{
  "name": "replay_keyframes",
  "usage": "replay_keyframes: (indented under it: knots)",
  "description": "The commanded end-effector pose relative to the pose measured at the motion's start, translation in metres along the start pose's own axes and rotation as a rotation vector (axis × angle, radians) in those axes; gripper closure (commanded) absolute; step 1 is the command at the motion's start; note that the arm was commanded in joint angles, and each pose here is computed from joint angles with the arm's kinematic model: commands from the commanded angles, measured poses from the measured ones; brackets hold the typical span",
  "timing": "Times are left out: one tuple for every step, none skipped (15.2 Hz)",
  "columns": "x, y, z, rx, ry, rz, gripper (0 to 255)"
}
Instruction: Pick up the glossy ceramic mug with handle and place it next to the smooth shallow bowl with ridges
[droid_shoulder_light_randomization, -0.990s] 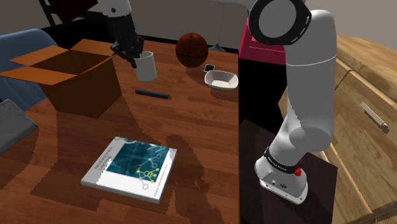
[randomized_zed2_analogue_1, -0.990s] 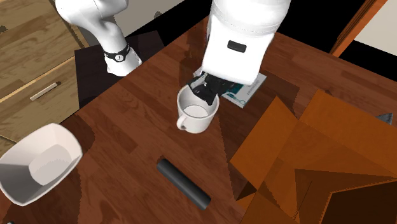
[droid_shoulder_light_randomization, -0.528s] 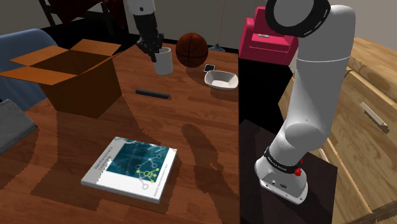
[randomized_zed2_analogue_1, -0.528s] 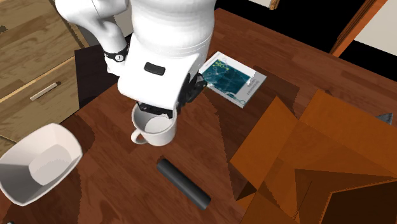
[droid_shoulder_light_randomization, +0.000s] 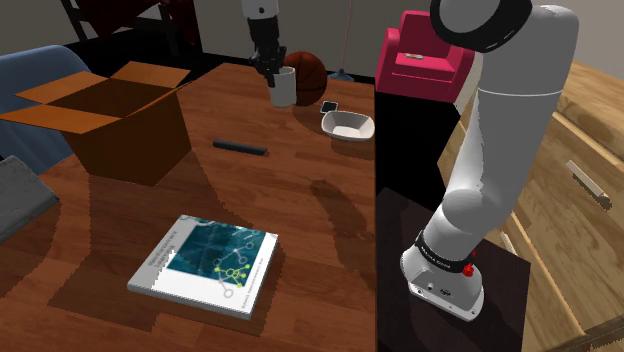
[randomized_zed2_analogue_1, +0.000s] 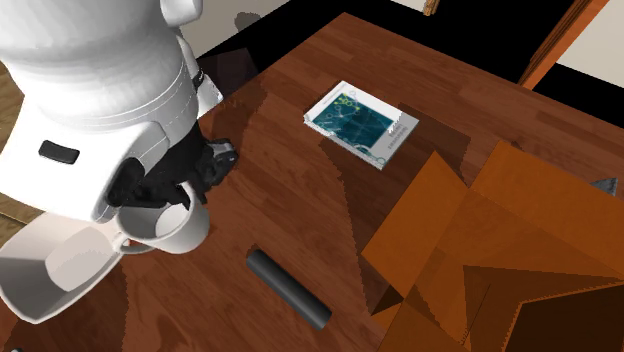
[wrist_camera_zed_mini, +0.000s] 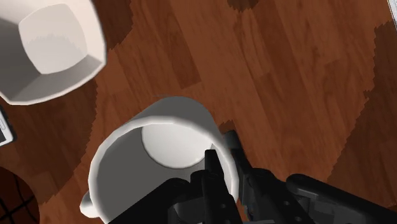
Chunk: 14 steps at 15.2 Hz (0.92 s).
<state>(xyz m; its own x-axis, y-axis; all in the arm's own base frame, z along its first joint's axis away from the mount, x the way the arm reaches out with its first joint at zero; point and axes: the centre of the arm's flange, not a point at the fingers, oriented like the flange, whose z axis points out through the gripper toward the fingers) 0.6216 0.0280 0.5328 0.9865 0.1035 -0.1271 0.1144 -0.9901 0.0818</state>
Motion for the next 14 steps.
replay_keyframes:
  knots:
    - [-0.003, 0.026, 0.003, 0.000, 0.000, -0.001, 255]
    - [-0.005, 0.039, 0.004, 0.000, 0.000, -0.001, 255]
    - [-0.006, 0.052, 0.005, 0.000, 0.000, -0.001, 255]
    - [-0.008, 0.065, 0.007, 0.000, 0.000, -0.001, 255]
    - [-0.010, 0.078, 0.008, 0.000, 0.000, -0.001, 255]
    - [-0.011, 0.091, 0.009, 0.000, 0.000, -0.001, 255]
    - [-0.013, 0.104, 0.010, 0.000, 0.000, -0.001, 255]
    - [-0.015, 0.117, 0.012, 0.000, 0.000, -0.001, 255]
    - [-0.016, 0.122, 0.012, 0.000, 0.000, -0.001, 255]
    - [-0.015, 0.122, 0.017, 0.000, 0.000, -0.001, 255]
    - [-0.014, 0.122, 0.022, 0.000, 0.000, -0.001, 255]
    - [-0.014, 0.121, 0.028, 0.000, 0.000, -0.001, 255]
    - [-0.013, 0.121, 0.033, 0.000, 0.000, -0.001, 255]
    - [-0.012, 0.120, 0.038, 0.000, 0.000, -0.001, 255]
